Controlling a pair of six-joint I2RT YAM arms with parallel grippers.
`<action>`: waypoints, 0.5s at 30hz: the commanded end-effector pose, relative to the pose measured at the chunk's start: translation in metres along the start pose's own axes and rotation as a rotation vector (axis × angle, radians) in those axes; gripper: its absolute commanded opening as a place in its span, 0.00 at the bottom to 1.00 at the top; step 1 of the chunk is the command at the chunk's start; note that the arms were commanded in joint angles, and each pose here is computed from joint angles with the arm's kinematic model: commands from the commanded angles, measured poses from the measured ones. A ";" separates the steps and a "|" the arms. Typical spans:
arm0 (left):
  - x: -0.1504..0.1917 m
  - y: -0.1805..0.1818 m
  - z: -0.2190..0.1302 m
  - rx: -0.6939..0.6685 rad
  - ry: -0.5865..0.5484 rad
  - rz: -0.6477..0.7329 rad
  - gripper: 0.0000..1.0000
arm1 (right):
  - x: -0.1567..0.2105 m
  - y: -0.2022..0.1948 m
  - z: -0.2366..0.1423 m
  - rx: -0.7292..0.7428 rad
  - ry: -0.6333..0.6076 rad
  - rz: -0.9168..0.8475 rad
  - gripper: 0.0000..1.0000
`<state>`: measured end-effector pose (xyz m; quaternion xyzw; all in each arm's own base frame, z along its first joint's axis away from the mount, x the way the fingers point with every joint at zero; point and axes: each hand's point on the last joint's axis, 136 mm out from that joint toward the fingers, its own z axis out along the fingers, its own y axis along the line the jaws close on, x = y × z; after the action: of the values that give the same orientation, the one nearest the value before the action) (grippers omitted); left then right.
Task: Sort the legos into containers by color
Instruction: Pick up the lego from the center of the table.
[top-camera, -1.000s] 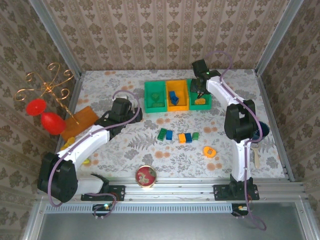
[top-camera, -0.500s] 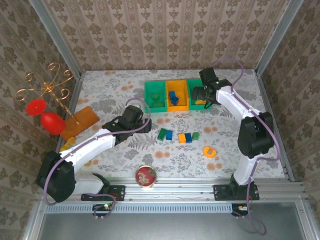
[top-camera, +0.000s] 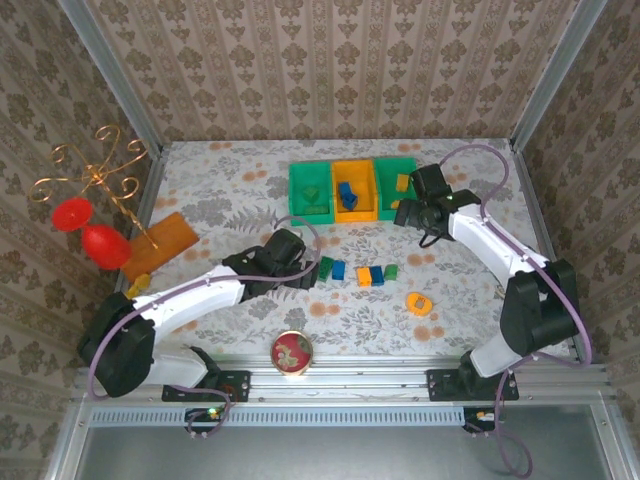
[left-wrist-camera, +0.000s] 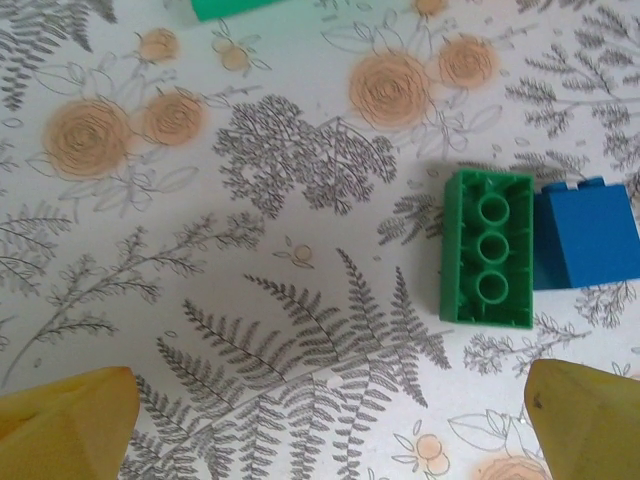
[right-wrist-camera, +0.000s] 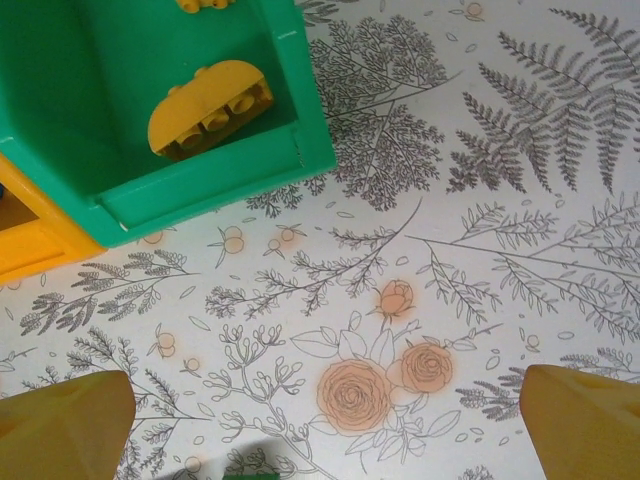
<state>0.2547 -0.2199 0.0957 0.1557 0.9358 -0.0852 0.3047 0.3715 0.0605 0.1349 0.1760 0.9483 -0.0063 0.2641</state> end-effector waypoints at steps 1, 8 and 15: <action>0.019 -0.001 0.004 -0.004 0.059 0.055 1.00 | 0.003 -0.008 -0.007 0.019 -0.027 0.058 1.00; 0.026 -0.009 0.007 0.010 0.076 0.089 1.00 | 0.014 -0.014 -0.004 0.026 -0.020 0.091 1.00; 0.032 -0.015 0.013 0.025 0.095 0.105 1.00 | 0.015 -0.016 -0.004 0.031 -0.019 0.092 1.00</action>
<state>0.2388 -0.2289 0.0770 0.1943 0.9382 -0.0773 0.2759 0.3548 0.0555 0.1224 0.2126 0.9432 -0.0031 0.2552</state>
